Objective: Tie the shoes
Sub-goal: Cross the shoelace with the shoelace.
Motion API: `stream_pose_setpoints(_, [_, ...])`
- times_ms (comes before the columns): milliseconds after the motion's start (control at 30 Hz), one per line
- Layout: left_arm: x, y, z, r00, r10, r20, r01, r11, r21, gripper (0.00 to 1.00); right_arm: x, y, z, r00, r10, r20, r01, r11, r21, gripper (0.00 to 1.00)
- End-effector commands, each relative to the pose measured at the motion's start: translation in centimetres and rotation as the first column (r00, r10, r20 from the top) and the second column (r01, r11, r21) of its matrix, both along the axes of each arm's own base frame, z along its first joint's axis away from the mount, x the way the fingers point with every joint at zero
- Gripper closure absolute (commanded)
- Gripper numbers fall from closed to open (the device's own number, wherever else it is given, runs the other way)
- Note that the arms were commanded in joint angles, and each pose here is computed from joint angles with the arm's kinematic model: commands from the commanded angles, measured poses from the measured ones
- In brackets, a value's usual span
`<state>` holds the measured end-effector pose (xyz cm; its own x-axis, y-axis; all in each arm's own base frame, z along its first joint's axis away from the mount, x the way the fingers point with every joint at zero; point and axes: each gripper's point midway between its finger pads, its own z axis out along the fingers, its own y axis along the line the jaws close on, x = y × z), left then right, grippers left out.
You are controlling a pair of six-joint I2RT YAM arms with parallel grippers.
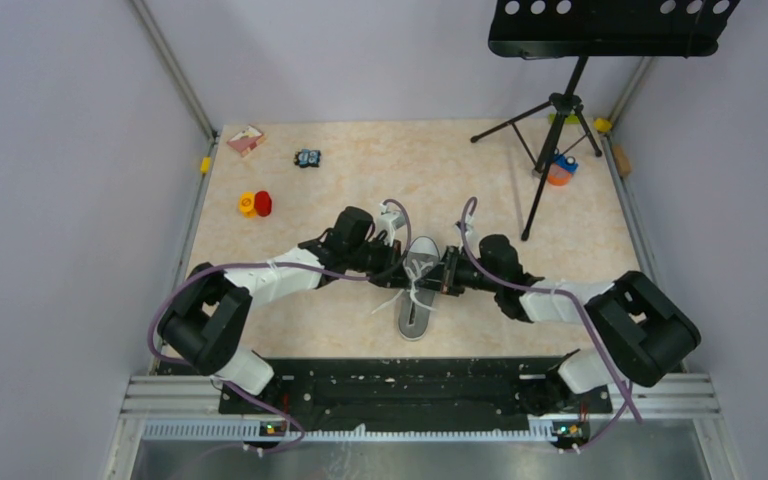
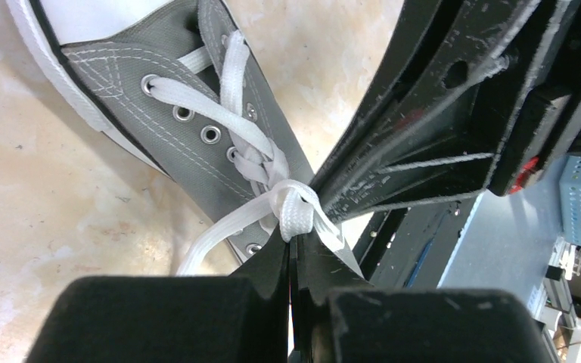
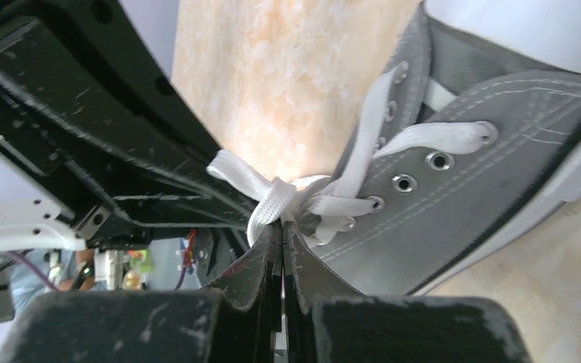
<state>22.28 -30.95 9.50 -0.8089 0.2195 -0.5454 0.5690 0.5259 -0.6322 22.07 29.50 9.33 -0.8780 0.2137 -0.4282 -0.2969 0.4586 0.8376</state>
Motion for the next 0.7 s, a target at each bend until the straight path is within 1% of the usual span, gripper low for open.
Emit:
stream_pose_setpoints(0, [0.1,-1.4,3.0,0.997,-0.047,0.068,0.053,0.994,-0.091,1.0,1.4,-0.3,1.4,0.995,-0.053,0.079,0.056,0.998,-0.038,1.0])
stream_pose_setpoints(167, [0.1,-1.4,3.1,0.996,-0.047,0.069,0.054,0.994,-0.093,1.0,1.6,-1.5,1.3,0.991,-0.084,0.108,0.095,0.99,-0.101,1.0])
stream_pose_setpoints(567, [-0.2,-1.3,2.8,0.997,-0.053,0.062,0.059,0.994,-0.094,1.0,1.8,-1.9,2.2,0.984,-0.114,0.134,0.126,0.989,-0.083,1.0])
stream_pose_setpoints(667, [-0.2,-1.3,2.8,0.997,-0.054,0.064,0.059,0.994,-0.092,1.0,1.5,-1.4,2.7,0.987,-0.092,0.135,0.1,0.993,-0.058,1.0])
